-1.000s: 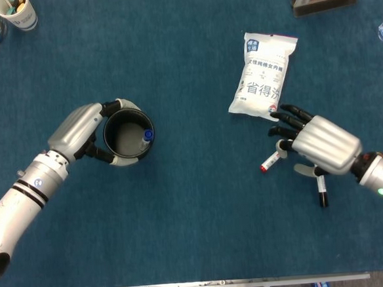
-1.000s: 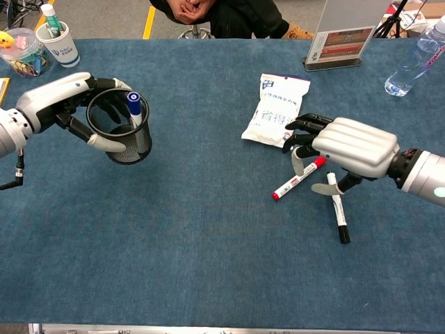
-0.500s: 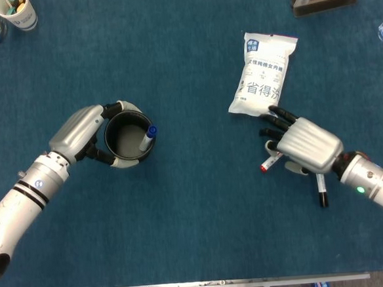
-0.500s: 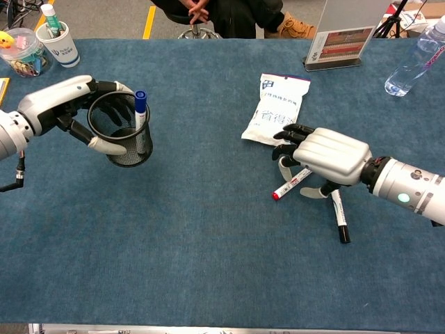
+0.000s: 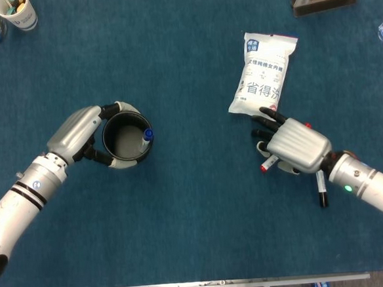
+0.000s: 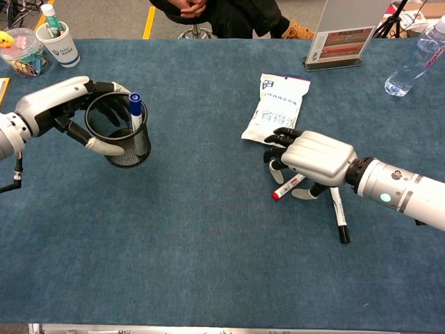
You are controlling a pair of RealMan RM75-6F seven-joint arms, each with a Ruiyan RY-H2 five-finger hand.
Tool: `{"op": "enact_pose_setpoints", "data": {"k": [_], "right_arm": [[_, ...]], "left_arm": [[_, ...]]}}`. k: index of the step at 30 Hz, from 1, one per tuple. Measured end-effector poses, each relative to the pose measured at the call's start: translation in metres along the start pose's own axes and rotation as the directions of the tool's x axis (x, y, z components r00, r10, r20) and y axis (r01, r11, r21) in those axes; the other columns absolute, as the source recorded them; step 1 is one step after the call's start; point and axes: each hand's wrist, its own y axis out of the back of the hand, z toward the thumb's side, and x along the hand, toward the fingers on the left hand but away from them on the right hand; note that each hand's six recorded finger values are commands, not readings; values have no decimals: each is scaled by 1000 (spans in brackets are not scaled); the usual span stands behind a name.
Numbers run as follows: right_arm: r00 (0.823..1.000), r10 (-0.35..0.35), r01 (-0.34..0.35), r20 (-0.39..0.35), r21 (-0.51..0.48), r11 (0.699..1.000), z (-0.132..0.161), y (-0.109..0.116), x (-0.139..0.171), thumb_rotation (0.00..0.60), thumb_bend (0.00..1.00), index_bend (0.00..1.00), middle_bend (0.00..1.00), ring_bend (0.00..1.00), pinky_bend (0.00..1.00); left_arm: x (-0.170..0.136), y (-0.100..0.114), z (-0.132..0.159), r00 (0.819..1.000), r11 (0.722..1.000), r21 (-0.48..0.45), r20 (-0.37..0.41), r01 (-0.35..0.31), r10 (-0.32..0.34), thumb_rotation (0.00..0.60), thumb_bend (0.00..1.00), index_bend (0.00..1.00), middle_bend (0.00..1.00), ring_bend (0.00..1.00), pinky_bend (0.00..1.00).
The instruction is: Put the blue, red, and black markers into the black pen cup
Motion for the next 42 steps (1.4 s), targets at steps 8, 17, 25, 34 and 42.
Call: {"op": "enact_pose_setpoints", "data": {"k": [8,17,25,34,42], "right_arm": [[1000,19,-19,-2,8,1000,3,-3,-5,600,264,532,256,75,33],[1000,27,-27,3,6,1000,3,-5,-8,600,284,570,256,75,33],[1000,10,-10,18,-24,1000,1,-1,-8,600,320,627,259,75,33],[989,-132,143,60,-254,957,-4,47,-6,600,321,647,276,75,36],[923,-359,364,135,-603,709,-11,132,-6,600,318,652,277,75,36]], "left_arm": [[0,0,-2,1000,1000,-3,0,-1,1,600,60,318,325,339,330],[0,0,-3,1000,1000,-5,0,-3,3,600,60,318,322,337,328],[-2,1,-3,1000,1000,-5,0,-7,7,600,60,318,321,337,328],[1,5,-1,1000,1000,-3,4,-16,16,600,60,318,321,337,328],[7,-1,10,1000,1000,-8,28,5,-5,600,60,318,322,337,328]]}}
